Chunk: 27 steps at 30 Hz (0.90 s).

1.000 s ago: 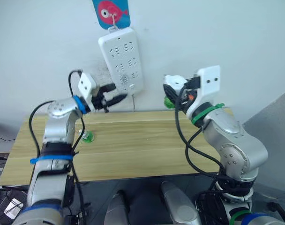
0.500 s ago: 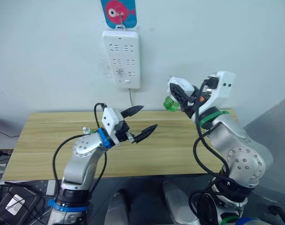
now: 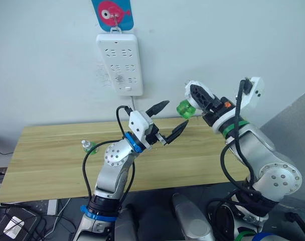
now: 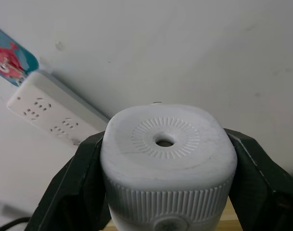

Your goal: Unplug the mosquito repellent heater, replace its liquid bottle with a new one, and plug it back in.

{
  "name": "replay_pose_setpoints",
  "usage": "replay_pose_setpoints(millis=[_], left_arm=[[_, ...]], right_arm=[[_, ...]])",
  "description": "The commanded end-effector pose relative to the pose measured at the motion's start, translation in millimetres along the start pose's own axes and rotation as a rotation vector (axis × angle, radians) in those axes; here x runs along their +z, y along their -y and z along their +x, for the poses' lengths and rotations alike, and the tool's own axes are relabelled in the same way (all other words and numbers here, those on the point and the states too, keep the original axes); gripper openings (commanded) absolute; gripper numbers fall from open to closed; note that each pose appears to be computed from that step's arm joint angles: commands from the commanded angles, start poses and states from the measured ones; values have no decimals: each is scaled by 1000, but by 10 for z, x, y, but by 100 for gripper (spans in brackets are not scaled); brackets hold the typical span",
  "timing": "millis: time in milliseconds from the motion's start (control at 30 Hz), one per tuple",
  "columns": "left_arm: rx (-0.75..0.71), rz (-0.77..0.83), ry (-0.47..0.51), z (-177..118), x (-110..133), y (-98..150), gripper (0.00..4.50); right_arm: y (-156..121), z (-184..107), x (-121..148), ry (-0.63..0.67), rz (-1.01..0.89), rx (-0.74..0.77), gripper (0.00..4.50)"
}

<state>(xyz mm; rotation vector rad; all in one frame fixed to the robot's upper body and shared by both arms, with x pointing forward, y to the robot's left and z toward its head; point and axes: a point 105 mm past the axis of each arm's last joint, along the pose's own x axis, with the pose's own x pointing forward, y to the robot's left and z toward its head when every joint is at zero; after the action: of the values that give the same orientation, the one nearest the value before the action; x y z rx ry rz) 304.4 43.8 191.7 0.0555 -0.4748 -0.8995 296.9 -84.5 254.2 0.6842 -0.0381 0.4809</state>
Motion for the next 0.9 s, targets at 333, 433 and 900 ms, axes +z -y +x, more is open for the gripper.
replay_pose_setpoints(millis=[333, 433, 900], left_arm=[[4, 15, 87, 65, 229, 17, 450], [1, 10, 69, 3, 197, 14, 450], [-35, 6, 84, 18, 237, 61, 218]], right_arm=[[-239, -32, -36, -14, 154, 83, 295], [-238, -32, -31, -17, 158, 82, 295], [-272, -45, -76, -57, 164, 107, 295]])
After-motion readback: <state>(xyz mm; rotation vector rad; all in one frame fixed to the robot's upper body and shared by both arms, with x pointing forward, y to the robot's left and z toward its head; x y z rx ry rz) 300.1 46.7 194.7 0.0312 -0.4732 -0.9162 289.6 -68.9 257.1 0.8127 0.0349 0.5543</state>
